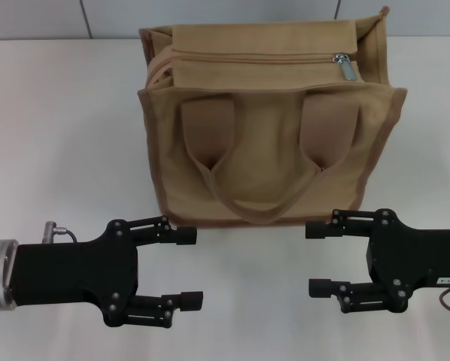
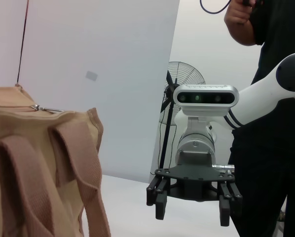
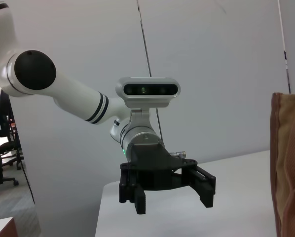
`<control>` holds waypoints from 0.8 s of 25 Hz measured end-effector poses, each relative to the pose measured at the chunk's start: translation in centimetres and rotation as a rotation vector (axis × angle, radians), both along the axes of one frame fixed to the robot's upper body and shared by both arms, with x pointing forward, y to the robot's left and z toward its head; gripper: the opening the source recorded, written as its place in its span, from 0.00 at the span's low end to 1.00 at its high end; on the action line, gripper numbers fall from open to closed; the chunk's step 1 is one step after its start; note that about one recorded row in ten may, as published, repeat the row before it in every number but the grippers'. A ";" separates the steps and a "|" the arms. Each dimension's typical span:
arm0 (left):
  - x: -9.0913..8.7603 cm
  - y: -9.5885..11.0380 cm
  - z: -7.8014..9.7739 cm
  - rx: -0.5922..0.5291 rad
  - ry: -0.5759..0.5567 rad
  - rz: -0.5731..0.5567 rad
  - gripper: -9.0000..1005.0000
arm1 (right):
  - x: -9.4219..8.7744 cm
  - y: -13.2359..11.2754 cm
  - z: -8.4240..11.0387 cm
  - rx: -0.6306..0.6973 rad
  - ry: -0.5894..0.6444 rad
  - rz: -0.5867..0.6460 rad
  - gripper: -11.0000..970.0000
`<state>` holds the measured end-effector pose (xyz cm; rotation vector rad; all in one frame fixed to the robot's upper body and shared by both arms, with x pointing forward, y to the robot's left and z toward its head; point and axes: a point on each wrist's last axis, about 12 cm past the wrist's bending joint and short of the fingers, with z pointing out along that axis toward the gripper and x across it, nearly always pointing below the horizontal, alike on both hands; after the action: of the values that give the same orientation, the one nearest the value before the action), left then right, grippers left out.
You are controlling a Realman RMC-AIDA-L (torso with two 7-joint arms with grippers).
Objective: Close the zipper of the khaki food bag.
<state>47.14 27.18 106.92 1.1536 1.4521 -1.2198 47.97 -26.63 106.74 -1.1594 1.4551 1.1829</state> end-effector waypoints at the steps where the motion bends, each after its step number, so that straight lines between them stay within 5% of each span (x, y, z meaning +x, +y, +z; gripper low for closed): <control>1: 0.0 0.0 0.0 0.000 -0.001 0.000 0.82 | 0.0 0.0 0.0 0.001 0.000 0.000 0.76; 20: 0.1 -0.1 0.1 -0.002 0.003 -0.004 0.82 | 0.0 0.2 -0.1 0.003 -0.012 0.002 0.76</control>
<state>47.20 27.11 106.99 1.1537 1.4510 -1.2261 47.96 -26.41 106.69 -1.1642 1.4433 1.1774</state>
